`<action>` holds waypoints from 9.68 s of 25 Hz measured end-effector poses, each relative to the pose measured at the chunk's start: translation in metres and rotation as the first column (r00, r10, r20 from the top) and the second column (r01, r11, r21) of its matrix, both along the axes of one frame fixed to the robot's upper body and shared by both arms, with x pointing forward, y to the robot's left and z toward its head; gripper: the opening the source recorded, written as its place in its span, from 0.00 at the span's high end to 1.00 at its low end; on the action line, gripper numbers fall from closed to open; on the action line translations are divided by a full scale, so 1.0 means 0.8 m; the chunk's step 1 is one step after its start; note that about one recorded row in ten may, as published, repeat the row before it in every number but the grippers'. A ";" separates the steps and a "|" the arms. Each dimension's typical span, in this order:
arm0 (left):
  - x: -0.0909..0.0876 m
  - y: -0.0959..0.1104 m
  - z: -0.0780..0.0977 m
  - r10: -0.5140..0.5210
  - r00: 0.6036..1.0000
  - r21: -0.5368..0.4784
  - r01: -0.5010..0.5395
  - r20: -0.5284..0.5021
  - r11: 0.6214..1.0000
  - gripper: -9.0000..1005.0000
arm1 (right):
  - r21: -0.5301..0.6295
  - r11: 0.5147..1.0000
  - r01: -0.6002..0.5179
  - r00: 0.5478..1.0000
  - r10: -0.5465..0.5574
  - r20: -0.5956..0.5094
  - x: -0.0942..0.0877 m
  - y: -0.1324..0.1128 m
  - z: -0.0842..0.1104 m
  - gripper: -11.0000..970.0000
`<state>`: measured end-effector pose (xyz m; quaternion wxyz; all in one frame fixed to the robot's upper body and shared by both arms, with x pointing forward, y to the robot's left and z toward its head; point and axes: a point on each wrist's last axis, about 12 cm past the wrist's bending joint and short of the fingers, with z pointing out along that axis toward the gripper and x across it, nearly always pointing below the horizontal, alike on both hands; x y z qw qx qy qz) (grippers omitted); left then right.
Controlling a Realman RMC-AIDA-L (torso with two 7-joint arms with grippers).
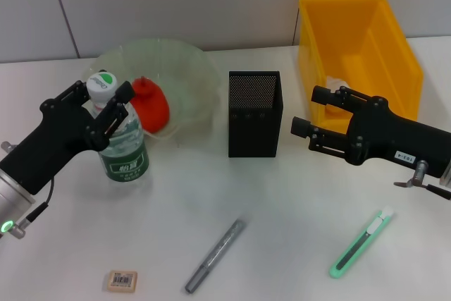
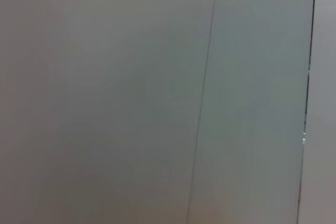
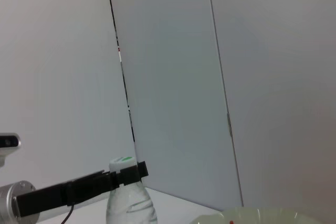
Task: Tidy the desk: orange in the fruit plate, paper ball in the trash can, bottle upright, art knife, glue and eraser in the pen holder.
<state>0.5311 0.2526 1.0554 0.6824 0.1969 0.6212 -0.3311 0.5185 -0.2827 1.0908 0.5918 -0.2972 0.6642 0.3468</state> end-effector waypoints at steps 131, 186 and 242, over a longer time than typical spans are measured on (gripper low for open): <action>-0.109 0.052 -0.016 0.100 0.986 -0.080 -0.090 0.136 0.993 0.19 | -0.272 0.961 0.039 0.952 -0.119 -0.281 -0.067 -0.102 -0.014 0.21; -0.083 0.048 -0.021 -0.282 0.955 0.195 0.294 -0.086 0.936 0.19 | -0.773 0.278 -0.570 0.801 -0.021 -0.598 0.056 0.041 0.116 0.20; -0.078 0.039 -0.022 -0.257 0.964 0.191 0.266 -0.072 0.945 0.19 | -0.822 0.016 -0.570 0.812 0.168 -0.559 0.070 0.082 0.086 0.22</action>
